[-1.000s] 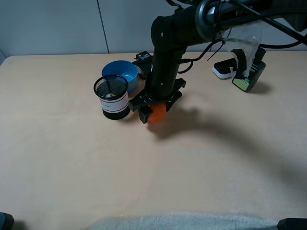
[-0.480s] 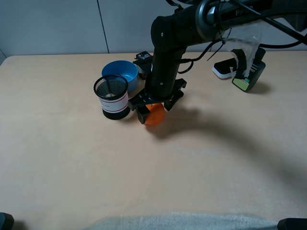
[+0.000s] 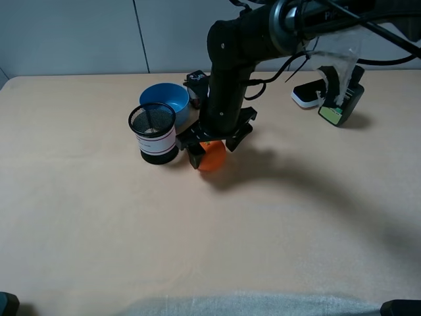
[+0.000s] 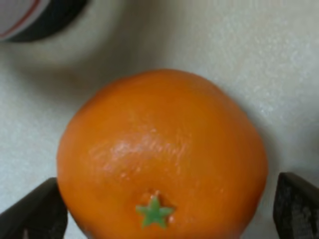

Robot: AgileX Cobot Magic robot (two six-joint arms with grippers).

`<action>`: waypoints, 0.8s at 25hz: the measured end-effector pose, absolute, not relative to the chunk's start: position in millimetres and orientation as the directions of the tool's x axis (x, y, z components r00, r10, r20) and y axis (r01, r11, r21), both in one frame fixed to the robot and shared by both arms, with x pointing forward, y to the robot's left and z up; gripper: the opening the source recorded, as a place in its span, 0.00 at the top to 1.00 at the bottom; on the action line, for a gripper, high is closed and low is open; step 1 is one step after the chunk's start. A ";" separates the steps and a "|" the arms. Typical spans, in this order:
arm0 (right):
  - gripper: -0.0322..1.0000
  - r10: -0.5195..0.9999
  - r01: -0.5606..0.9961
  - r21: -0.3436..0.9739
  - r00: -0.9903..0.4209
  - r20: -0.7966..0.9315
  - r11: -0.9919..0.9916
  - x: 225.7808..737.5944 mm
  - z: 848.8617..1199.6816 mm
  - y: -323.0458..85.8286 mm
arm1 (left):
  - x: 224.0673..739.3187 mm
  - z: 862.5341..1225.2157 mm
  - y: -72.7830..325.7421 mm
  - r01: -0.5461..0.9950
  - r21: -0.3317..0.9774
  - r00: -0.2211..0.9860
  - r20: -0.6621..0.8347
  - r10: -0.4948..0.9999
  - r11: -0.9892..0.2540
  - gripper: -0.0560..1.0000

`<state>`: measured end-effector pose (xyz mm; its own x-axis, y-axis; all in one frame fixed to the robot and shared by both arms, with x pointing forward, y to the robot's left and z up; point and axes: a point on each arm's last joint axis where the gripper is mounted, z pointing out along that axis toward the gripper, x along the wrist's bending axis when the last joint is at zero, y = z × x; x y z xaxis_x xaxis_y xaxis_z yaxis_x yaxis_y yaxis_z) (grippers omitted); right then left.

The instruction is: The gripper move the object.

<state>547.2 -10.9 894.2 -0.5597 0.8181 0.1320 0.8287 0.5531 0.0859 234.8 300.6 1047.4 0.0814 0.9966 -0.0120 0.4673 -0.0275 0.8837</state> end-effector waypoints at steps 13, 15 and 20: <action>0.37 0.844 0.845 0.175 -0.526 0.106 0.505 563.0 939.4 -26.9 | 234.8 1047.4 300.6 0.467 0.884 0.081 -0.012 0.997 -0.027 0.24; 0.37 0.850 0.848 0.199 -0.517 0.104 0.491 565.9 950.5 -32.4 | 234.8 1047.4 300.6 0.467 0.884 0.081 -0.012 0.997 -0.027 0.24; 0.37 0.875 0.871 0.214 -0.472 0.108 0.443 572.2 967.4 -47.9 | 234.8 1047.4 300.6 0.467 0.884 0.081 -0.012 0.997 -0.027 0.24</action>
